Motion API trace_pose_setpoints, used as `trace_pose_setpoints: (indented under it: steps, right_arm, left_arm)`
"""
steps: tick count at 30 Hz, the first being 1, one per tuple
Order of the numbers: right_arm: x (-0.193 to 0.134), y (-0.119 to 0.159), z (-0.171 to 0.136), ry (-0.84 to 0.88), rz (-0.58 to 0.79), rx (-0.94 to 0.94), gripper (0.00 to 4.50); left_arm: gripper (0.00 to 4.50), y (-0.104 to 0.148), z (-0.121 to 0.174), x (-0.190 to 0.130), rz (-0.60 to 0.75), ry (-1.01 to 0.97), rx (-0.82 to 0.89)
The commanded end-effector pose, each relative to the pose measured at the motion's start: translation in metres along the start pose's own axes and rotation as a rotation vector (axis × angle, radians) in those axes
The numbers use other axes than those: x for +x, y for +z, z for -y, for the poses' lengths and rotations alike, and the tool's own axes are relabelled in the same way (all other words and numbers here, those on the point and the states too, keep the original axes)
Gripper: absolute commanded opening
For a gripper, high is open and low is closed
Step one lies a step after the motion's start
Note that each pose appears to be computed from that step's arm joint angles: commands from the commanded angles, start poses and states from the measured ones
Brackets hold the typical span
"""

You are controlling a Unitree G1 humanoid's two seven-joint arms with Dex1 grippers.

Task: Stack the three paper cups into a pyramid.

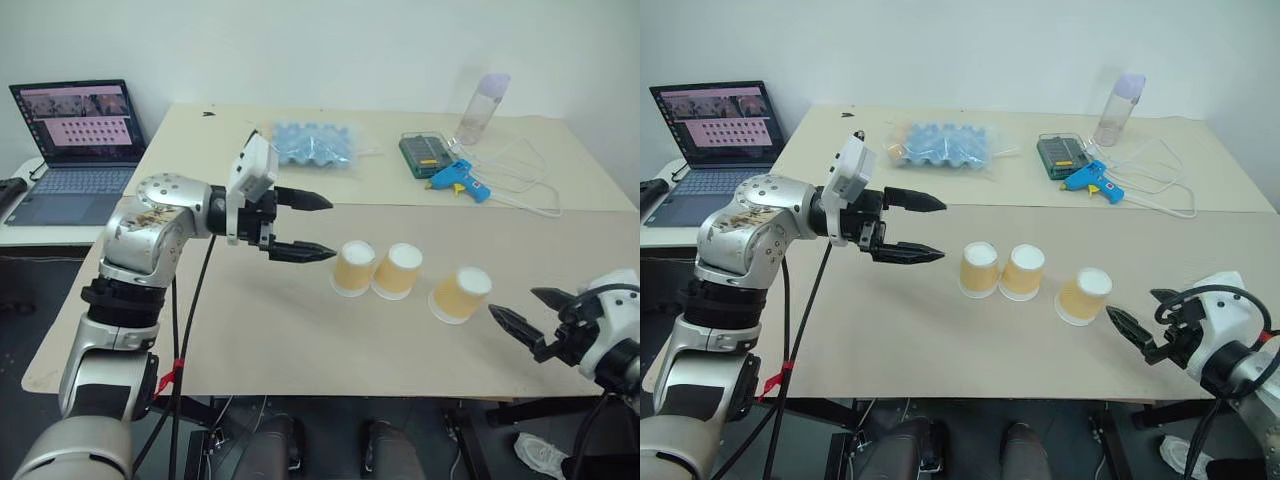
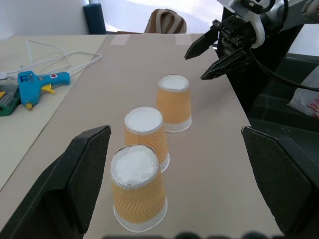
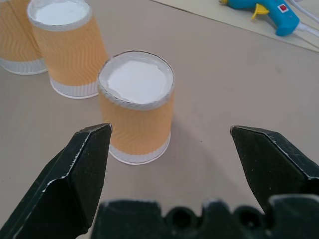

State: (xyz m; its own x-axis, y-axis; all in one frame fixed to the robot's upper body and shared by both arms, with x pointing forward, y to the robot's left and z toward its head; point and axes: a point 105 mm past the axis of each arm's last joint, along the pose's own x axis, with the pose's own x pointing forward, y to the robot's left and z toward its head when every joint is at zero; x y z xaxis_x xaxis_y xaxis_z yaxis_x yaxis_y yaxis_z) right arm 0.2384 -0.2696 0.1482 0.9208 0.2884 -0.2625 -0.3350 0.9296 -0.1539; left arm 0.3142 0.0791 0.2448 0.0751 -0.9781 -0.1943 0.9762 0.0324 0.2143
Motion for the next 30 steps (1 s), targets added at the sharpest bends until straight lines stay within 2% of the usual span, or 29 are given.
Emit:
trace_pose_setpoints:
  steps: [1,13,17,30]
  right_arm:
    - [0.012,0.008,0.002,-0.044,0.066,-0.012,4.50]
    - [0.037,0.014,-0.012,0.014,0.099,-0.006,4.50]
    - [0.039,0.019,-0.028,0.087,0.110,-0.013,4.50]
    - [0.067,0.023,-0.022,0.055,0.138,0.009,4.50]
  left_arm:
    - [4.47,0.013,0.001,-0.002,0.002,-0.011,0.050]
    - [4.47,0.013,-0.004,-0.002,0.000,0.004,0.050]
    - [4.47,0.014,-0.004,-0.002,0.003,0.007,0.050]
    - [4.47,0.014,-0.003,-0.003,-0.002,0.021,0.054]
